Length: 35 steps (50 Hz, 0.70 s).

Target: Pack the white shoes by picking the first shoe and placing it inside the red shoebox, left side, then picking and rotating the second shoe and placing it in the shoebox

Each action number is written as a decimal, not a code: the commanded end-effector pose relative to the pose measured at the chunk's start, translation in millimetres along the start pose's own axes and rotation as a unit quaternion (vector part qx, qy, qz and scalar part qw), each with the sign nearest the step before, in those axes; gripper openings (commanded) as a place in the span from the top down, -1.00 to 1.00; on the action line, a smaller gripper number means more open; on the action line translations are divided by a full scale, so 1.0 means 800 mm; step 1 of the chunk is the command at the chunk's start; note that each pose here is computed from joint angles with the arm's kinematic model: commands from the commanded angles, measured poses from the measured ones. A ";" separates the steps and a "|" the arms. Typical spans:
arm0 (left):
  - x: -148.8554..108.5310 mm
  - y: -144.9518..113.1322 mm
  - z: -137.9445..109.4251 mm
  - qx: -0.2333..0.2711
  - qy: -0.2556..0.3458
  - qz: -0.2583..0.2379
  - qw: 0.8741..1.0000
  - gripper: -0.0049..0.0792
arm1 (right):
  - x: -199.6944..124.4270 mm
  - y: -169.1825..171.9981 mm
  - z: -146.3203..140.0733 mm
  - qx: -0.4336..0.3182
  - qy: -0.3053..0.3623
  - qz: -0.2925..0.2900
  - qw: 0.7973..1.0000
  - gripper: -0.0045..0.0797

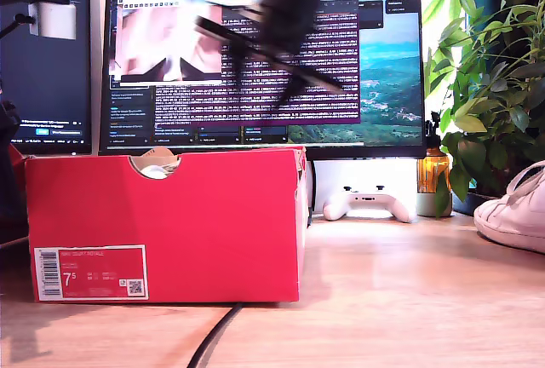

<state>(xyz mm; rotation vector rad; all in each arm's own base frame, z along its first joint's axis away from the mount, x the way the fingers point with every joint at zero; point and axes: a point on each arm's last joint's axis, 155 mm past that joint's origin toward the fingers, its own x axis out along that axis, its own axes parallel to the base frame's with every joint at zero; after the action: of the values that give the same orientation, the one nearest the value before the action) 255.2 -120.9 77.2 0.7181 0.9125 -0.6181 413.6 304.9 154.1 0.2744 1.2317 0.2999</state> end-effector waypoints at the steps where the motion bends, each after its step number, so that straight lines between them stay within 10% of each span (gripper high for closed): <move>1: 0.003 -0.004 -0.002 -0.004 0.001 -0.004 1.000 0.93 | -0.033 -0.010 0.012 0.026 -0.027 -0.010 0.999 0.32; 35: 0.003 -0.005 -0.001 -0.015 -0.001 -0.007 1.000 0.93 | -0.132 -0.127 -0.007 0.235 -0.045 -0.141 0.961 0.29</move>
<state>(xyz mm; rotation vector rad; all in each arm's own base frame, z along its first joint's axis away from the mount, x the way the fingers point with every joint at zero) 254.4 -122.7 77.1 0.6891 0.9181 -0.6150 384.6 171.2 205.1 0.4786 1.2387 -0.2341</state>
